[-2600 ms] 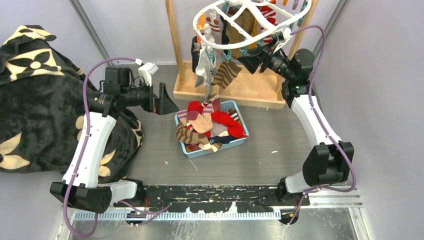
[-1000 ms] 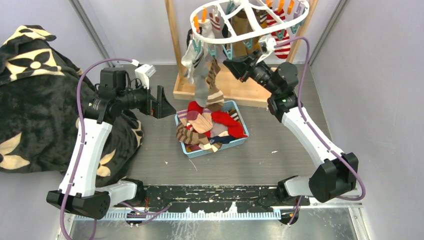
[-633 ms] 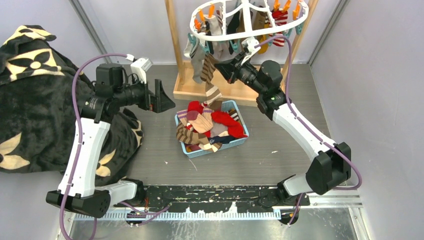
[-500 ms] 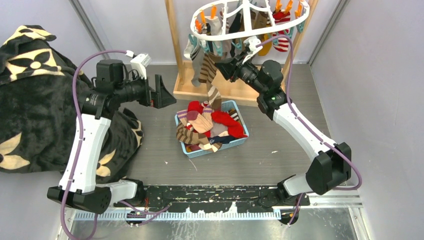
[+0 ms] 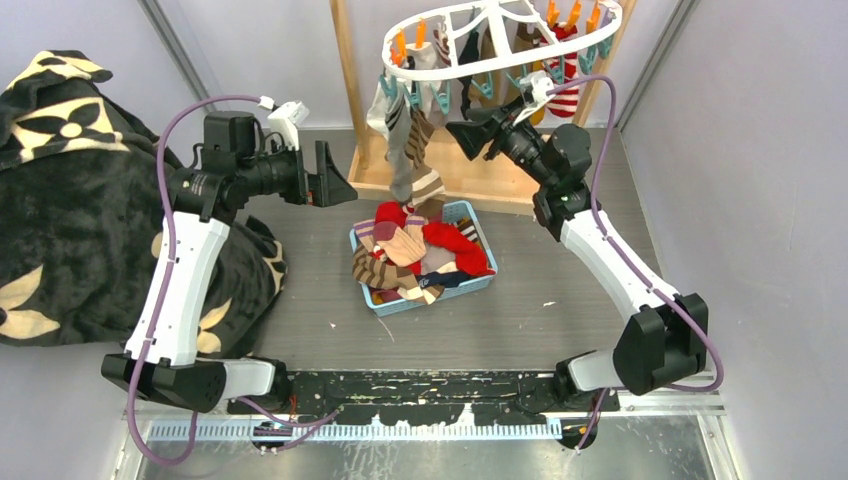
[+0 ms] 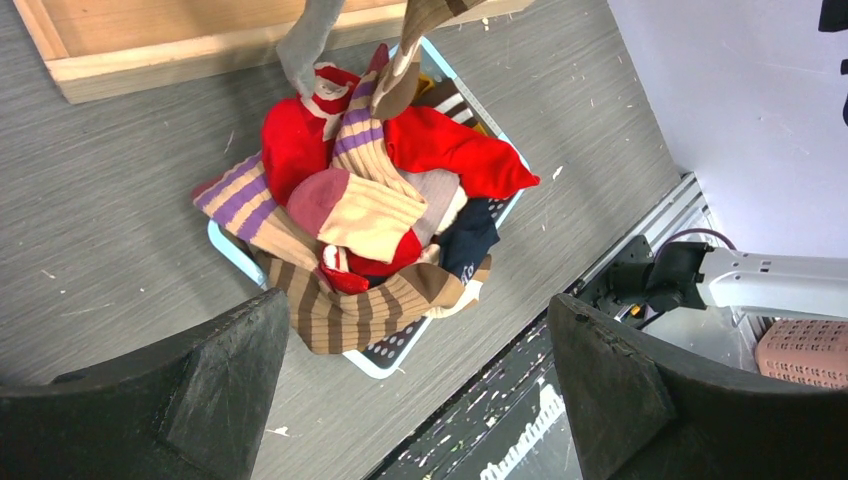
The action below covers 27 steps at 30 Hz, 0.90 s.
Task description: Clip the socks to the hanger
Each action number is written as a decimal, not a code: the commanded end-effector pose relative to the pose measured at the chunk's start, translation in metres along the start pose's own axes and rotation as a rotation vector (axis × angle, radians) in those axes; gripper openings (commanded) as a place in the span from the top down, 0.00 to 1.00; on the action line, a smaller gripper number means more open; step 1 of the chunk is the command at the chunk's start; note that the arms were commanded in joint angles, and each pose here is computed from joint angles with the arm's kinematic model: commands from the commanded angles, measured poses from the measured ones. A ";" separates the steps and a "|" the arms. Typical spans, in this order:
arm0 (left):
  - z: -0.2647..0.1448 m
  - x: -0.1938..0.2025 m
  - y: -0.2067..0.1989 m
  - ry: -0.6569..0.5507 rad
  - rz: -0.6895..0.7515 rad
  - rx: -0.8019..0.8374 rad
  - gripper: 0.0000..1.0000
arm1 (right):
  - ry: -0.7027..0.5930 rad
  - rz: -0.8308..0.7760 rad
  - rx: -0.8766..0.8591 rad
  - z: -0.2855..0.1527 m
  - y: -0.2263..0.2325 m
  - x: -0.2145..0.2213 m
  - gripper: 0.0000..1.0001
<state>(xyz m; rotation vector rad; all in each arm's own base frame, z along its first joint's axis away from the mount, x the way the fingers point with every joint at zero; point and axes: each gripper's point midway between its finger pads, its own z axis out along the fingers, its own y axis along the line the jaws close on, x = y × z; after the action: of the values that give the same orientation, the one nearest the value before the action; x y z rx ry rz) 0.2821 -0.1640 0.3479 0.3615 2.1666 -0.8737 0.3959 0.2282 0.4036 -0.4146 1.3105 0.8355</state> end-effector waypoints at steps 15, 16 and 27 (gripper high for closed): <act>-0.013 -0.008 -0.014 -0.061 0.101 0.038 0.00 | -0.234 0.156 -0.374 0.008 0.029 -0.062 0.34; -0.013 -0.008 -0.015 -0.060 0.102 0.040 0.00 | -0.242 0.163 -0.383 0.009 0.030 -0.064 0.34; -0.015 -0.003 -0.014 -0.055 0.116 0.039 0.00 | -0.294 0.220 -0.430 0.009 0.033 -0.076 0.46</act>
<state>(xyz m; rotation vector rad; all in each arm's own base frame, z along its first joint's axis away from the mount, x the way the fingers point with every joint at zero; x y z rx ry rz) 0.2760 -0.1615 0.3492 0.4182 2.1360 -0.8468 0.3962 0.2381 0.4489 -0.4237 1.0439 1.3118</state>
